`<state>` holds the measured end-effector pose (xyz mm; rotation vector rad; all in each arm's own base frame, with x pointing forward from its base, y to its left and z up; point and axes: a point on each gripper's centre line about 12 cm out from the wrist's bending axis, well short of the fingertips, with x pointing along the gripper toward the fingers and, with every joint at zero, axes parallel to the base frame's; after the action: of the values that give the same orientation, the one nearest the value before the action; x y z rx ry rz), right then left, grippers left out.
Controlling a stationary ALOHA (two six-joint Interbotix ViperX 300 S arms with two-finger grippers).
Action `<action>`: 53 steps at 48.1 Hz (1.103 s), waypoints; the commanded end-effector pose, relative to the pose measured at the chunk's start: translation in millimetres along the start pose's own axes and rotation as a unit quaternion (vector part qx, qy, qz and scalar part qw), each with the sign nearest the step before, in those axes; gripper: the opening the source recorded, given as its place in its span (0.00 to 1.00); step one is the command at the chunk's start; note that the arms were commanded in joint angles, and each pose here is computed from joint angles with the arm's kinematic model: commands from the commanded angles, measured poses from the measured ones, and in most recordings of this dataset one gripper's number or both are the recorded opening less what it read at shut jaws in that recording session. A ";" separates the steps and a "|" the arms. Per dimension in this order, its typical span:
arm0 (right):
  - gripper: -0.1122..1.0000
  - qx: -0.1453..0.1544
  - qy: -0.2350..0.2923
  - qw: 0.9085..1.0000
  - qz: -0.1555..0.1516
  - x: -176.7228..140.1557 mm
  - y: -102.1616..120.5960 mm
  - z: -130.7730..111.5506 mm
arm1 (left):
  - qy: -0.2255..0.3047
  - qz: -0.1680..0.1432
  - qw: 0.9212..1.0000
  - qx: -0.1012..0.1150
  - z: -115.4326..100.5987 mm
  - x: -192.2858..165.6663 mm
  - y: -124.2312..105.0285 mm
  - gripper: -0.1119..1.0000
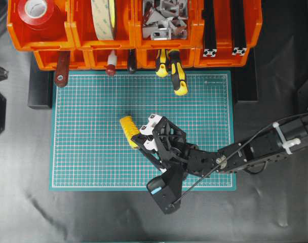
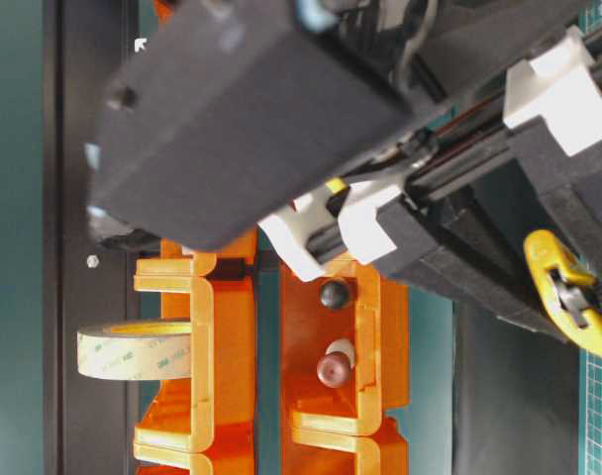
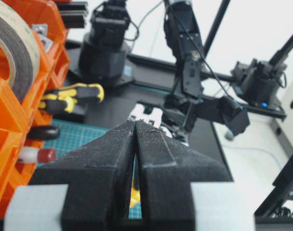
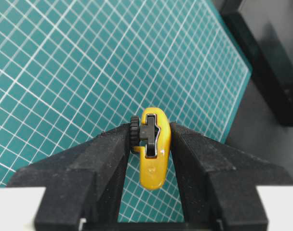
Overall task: Pick cutter from container rack with right arm.
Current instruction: 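Carry the cutter over the mat center and lower it with the right gripper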
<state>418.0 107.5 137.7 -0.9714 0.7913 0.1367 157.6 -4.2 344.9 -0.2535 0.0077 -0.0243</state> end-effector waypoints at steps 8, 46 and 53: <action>0.35 0.000 -0.007 1.000 0.002 0.0 0.4 3.7 | -0.011 0.012 1.000 0.001 10.1 0.2 2.2 0.11; 0.35 0.060 0.008 0.997 0.044 16.4 8.7 -23.6 | -0.025 0.010 1.000 0.002 20.2 -10.4 -0.3 0.11; 0.35 0.071 0.008 0.996 0.052 16.3 11.6 -24.3 | -0.024 0.008 1.000 0.001 22.0 -13.4 -1.5 0.11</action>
<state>411.5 98.4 110.4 -0.8551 0.8457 0.1833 146.2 0.9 353.9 -0.2540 -0.0102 0.0061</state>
